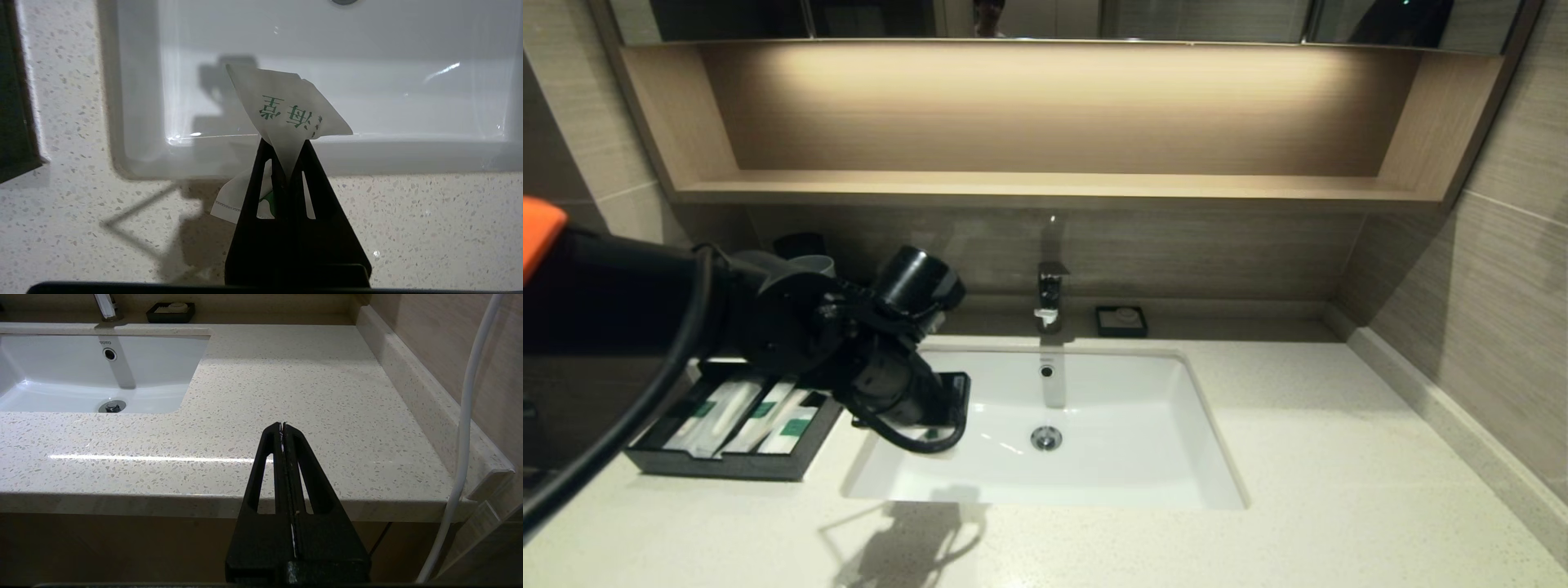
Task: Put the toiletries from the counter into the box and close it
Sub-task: Place the bathroom toiletry into the drawer
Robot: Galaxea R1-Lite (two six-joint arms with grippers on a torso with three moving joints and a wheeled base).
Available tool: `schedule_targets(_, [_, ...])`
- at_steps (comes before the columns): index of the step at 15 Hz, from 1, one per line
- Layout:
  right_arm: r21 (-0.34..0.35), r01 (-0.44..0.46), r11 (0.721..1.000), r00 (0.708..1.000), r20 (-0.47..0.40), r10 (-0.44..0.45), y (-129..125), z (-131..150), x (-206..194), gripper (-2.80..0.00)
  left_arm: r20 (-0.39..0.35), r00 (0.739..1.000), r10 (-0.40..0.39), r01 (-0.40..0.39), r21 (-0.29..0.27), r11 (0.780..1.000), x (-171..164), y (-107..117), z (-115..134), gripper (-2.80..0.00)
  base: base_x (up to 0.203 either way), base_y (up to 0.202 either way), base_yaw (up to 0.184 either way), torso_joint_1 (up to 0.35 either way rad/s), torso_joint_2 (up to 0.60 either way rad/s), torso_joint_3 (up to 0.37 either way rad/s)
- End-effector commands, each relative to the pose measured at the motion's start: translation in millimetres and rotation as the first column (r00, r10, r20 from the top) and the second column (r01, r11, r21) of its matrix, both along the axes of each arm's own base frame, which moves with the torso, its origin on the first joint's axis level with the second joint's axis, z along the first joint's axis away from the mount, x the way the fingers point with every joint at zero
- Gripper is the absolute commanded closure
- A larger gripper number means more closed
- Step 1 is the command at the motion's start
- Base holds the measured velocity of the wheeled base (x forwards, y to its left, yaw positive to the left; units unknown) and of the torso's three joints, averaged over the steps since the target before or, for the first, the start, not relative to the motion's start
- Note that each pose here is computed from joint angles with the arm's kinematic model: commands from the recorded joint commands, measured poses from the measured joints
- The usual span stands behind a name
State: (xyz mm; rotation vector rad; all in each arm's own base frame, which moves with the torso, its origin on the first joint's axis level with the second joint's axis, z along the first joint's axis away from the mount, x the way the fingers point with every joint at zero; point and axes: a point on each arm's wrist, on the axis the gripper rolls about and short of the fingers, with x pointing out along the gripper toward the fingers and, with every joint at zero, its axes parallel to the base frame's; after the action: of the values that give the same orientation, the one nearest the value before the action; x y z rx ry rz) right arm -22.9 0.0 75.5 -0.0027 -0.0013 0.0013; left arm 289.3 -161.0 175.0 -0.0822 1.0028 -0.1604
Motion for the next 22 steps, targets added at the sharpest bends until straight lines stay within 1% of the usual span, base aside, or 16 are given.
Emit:
schedule_targets(1, [0.0, 0.0, 1.0, 1.0, -0.001, 0.0, 0.0, -0.3, 0.2, 0.0, 0.038, 0.995, 0.096, -0.095, -0.021, 0.995, 16.4, 26.7, 12.7, 0.0, 0.0, 0.0, 0.0, 0.0, 0.0, 0.0])
schedule_targets(3, [0.0, 0.0, 1.0, 1.0, -0.003, 0.0, 0.0, -0.4, 0.2, 0.0, 0.041, 0.987, 0.157, -0.156, -0.023, 0.987, 29.6, 43.4, 17.8, 0.0, 0.0, 0.0, 0.0, 0.0, 0.0, 0.0])
schedule_targets(5, [0.0, 0.0, 1.0, 1.0, -0.003, 0.0, 0.0, -0.4, 0.2, 0.0, 0.045, 0.978, 0.202, -0.201, -0.026, 0.979, 38.8, 56.6, 19.6, 0.0, 0.0, 0.0, 0.0, 0.0, 0.0, 0.0])
schedule_targets(10, [0.0, 0.0, 1.0, 1.0, 0.0, 0.0, 0.0, -0.3, 0.1, 0.0, 0.064, 0.958, 0.278, -0.277, -0.028, 0.96, 49.2, 84.7, 24.7, 0.0, 0.0, 0.0, 0.0, 0.0, 0.0, 0.0])
schedule_targets(13, [0.0, 0.0, 1.0, 1.0, 0.0, 0.0, 0.0, -0.3, 0.1, 0.0, 0.075, 0.952, 0.296, -0.297, 0.001, 0.955, 56.5, 105.1, 23.8, 0.0, 0.0, 0.0, 0.0, 0.0, 0.0, 0.0])
schedule_targets(18, [0.0, 0.0, 1.0, 1.0, 0.0, 0.0, 0.0, -0.4, 0.1, 0.0, 0.073, 0.937, 0.341, -0.344, 0.036, 0.938, 67.6, 135.2, 17.9, 0.0, 0.0, 0.0, 0.0, 0.0, 0.0, 0.0])
schedule_targets(19, [0.0, 0.0, 1.0, 1.0, -0.001, 0.0, 0.0, -0.3, 0.2, 0.0, 0.072, 0.939, 0.337, -0.341, 0.053, 0.939, 69.1, 141.2, 15.9, 0.0, 0.0, 0.0, 0.0, 0.0, 0.0, 0.0])
schedule_targets(22, [0.0, 0.0, 1.0, 1.0, -0.001, 0.0, 0.0, -0.3, 0.2, 0.0, 0.063, 0.941, 0.333, -0.338, 0.079, 0.938, 69.9, 151.0, 12.4, 0.0, 0.0, 0.0, 0.0, 0.0, 0.0, 0.0])
